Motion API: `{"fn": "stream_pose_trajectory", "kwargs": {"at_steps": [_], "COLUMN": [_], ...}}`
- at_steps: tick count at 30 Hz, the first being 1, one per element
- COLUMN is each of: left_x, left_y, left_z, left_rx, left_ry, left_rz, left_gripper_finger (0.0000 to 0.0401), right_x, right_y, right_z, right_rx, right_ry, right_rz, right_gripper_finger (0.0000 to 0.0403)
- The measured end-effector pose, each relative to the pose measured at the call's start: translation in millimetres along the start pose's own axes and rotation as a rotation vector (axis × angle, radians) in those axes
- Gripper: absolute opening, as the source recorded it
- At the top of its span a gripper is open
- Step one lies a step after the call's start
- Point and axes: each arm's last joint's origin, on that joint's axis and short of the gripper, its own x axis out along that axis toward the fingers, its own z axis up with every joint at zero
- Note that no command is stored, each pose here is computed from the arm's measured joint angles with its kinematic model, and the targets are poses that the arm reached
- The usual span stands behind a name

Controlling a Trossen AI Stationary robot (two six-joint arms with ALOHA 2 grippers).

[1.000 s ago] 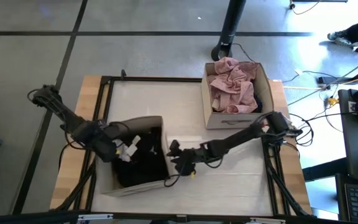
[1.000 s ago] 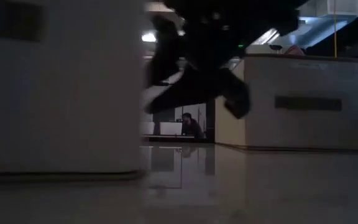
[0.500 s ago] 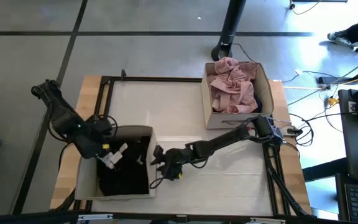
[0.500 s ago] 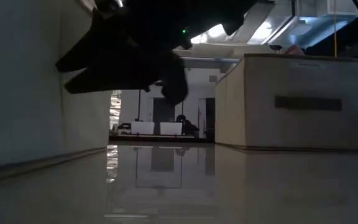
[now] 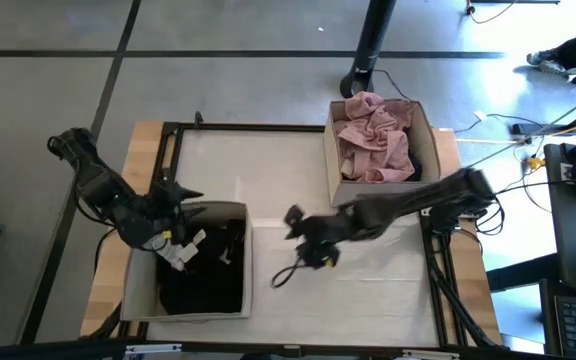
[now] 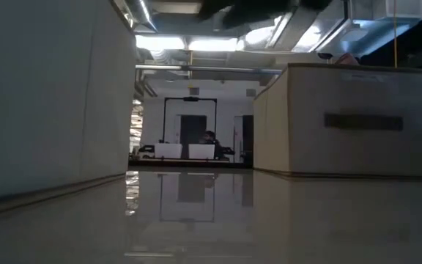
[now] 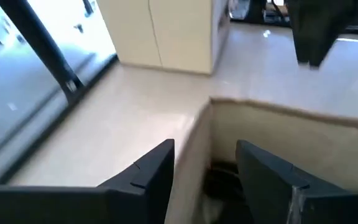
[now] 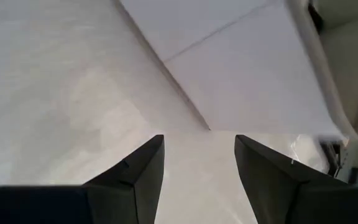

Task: Sort clothes
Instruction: Return to Home Position

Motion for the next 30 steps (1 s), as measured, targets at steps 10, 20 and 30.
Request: {"fn": "stream_pose_trajectory", "kwargs": {"at_steps": [10, 20, 30], "left_x": [18.3, 27.3, 43.1], "left_y": [16.4, 56.7, 76.9], "left_z": [10.0, 6.9, -41.0], "left_rx": [0.056, 0.155, 0.133], "left_ry": [-0.1, -0.378, -0.486], "left_rz": [-0.047, -0.13, -0.092], "left_gripper_finger": [0.0068, 0.0006, 0.0001], "right_x": [-99.3, -154.7, -175.1], "right_y": [36.9, 86.9, 117.5], "right_z": [-52.4, -109.4, -142.3], "right_rx": [0.174, 0.298, 0.345], "right_ry": [-0.148, -0.368, -0.471], "right_rz": [-0.094, -0.252, -0.329], "right_gripper_finger": [0.0198, 0.0198, 0.0138]}}
